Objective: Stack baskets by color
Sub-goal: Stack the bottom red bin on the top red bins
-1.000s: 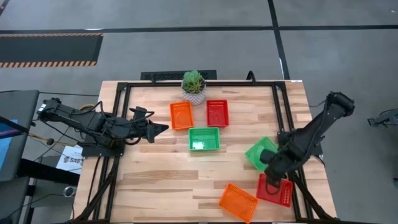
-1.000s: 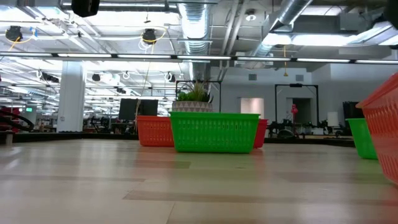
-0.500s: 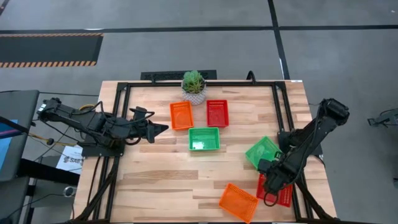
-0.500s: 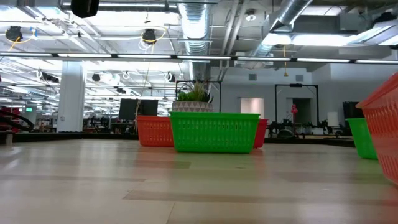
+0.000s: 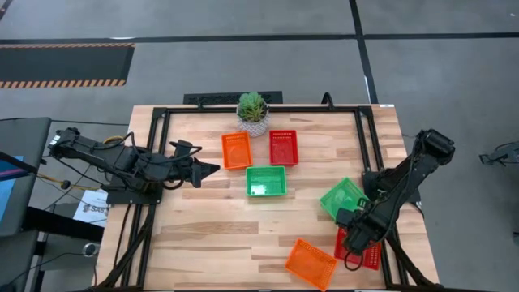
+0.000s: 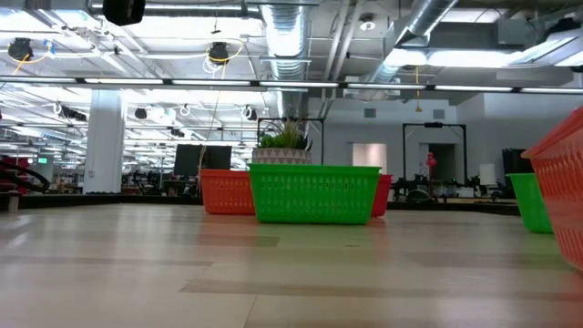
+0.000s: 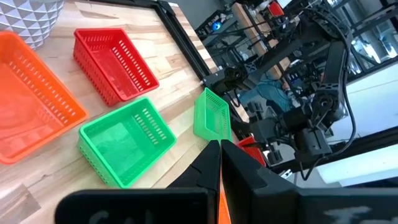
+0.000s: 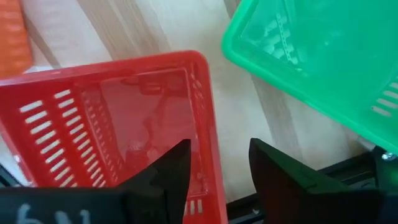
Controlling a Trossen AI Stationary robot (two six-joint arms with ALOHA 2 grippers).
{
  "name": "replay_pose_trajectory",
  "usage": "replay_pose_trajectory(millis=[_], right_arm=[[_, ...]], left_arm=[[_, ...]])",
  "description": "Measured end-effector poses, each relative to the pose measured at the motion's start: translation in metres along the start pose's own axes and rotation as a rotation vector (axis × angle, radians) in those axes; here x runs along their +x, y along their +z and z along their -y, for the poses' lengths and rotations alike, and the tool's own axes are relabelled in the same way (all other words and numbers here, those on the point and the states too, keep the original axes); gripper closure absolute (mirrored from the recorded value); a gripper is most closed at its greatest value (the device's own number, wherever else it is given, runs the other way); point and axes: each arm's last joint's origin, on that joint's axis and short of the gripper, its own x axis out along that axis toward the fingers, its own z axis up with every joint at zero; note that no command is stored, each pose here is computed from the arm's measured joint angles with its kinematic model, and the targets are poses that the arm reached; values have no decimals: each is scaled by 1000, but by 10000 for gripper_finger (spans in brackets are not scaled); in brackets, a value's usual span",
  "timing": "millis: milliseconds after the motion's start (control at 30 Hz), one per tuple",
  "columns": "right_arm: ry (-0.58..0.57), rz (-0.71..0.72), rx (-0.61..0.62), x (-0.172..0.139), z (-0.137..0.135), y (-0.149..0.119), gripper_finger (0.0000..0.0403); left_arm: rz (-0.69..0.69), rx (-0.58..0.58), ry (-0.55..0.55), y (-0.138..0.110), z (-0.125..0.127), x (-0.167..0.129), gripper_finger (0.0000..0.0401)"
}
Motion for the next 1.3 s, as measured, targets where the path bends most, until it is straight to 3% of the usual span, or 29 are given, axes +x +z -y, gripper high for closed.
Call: replay_pose_trajectory(millis=[367, 567, 700, 967, 1300], right_arm=[[41, -6, -20, 16, 2, 0, 216], [-8, -29, -22, 19, 8, -2, 227], [-9, -32, -27, 19, 8, -2, 261], [-5, -47, -29, 19, 8, -3, 388], [71, -44, -4, -3, 3, -4, 394]], left_arm=[[-13, 0, -7, 0, 0, 0, 401], [-13, -2, -7, 0, 0, 0, 401], [-14, 4, -7, 0, 0, 0, 401], [-14, 8, -7, 0, 0, 0, 401], [-15, 8, -7, 0, 0, 0, 401]])
